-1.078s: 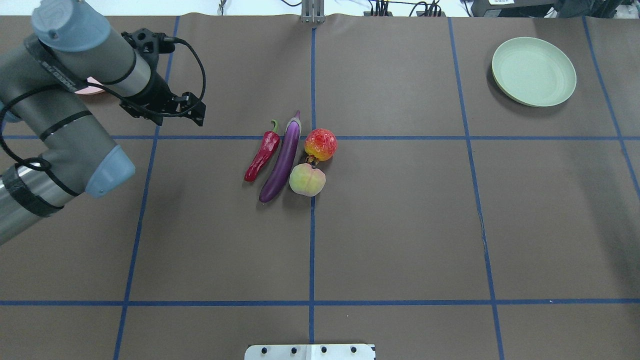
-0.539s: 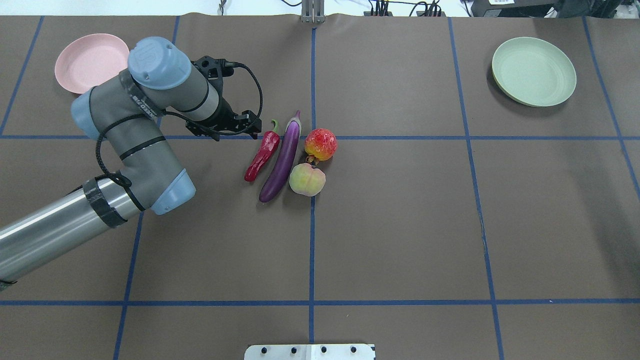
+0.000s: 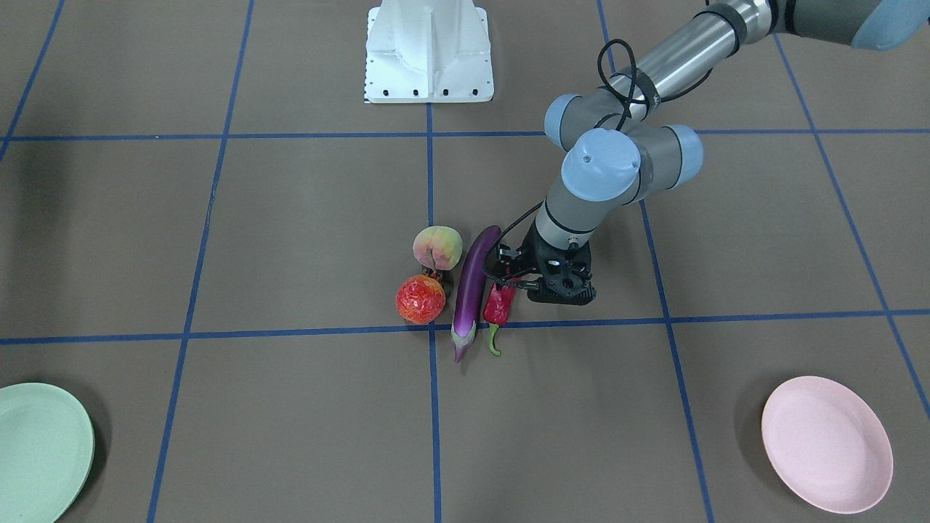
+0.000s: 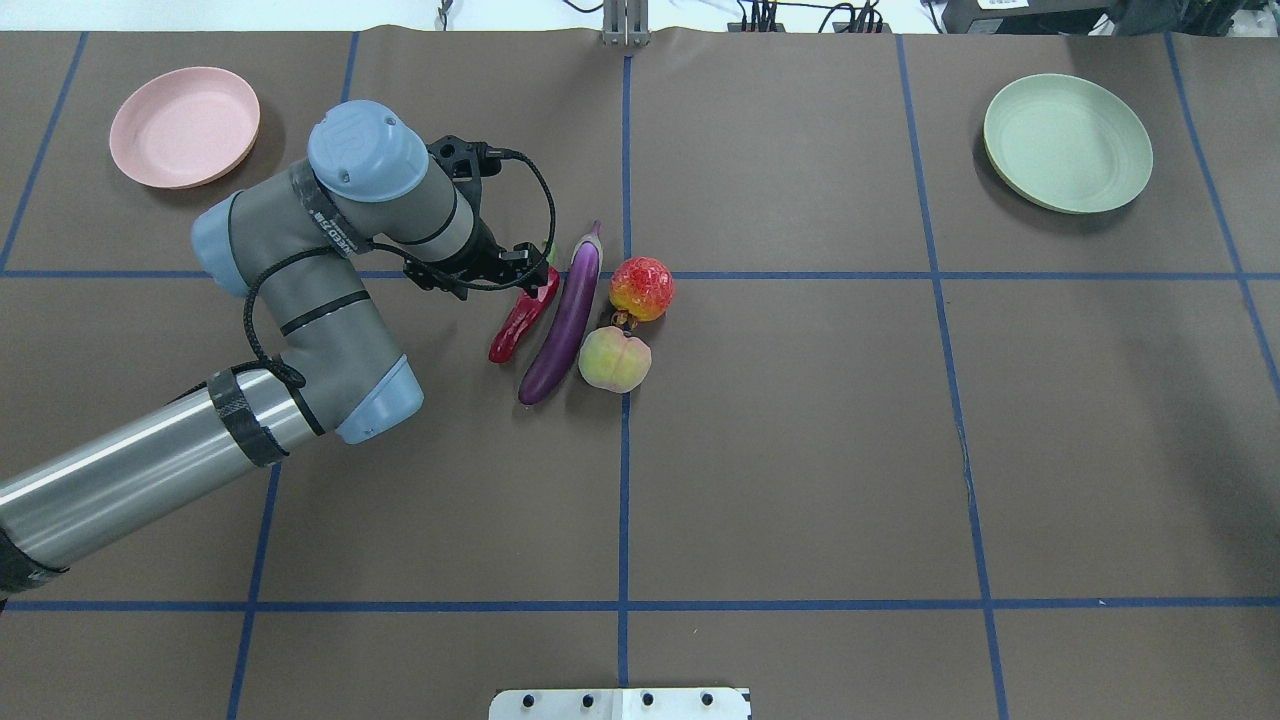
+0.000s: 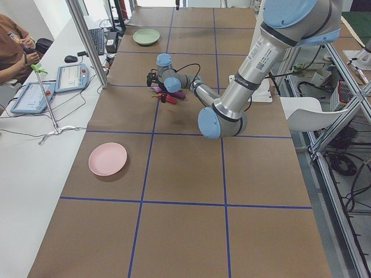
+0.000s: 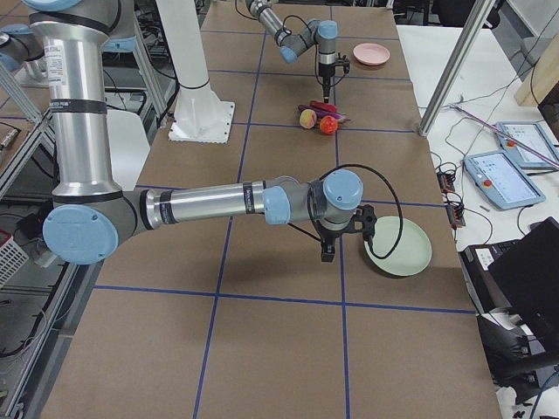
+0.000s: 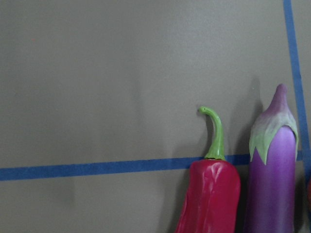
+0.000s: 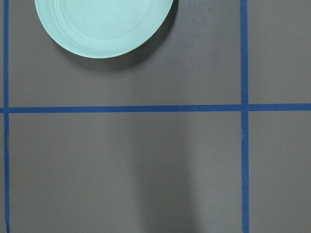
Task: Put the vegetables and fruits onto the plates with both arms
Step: 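Grasp the red chili pepper with the left gripper while the right arm reaches in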
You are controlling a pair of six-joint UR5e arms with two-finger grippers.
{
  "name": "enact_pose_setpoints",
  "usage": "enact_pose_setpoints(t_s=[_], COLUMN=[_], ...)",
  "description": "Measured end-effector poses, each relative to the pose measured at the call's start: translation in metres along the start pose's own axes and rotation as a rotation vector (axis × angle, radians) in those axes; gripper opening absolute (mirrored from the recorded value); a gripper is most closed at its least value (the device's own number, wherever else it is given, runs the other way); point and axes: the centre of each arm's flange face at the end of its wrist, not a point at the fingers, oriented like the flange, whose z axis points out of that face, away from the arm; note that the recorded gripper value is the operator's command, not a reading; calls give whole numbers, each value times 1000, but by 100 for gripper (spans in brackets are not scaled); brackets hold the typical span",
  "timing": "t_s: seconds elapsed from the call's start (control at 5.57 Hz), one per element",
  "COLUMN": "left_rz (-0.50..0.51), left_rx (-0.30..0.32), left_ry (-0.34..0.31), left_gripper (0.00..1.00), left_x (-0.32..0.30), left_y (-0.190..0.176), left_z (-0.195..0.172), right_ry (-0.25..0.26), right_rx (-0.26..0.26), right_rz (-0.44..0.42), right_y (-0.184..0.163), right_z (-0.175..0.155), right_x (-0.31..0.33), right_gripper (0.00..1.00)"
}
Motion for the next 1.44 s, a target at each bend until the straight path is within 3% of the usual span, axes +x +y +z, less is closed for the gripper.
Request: enact_pose_setpoints(t_s=[0.9,1.44], left_rz=[14,14], left_rx=[-23,-27], left_ry=[-2,-8], left_gripper=[87,83], left_x=[15,13], left_y=[9,9], left_z=[14,18], right_ry=[-19,-25], right_rx=[-23,-25], right_rz=[-8,-18], right_y=[-39,-45], right_z=[19,21], right_x=[-97,-116], right_gripper=[100,100])
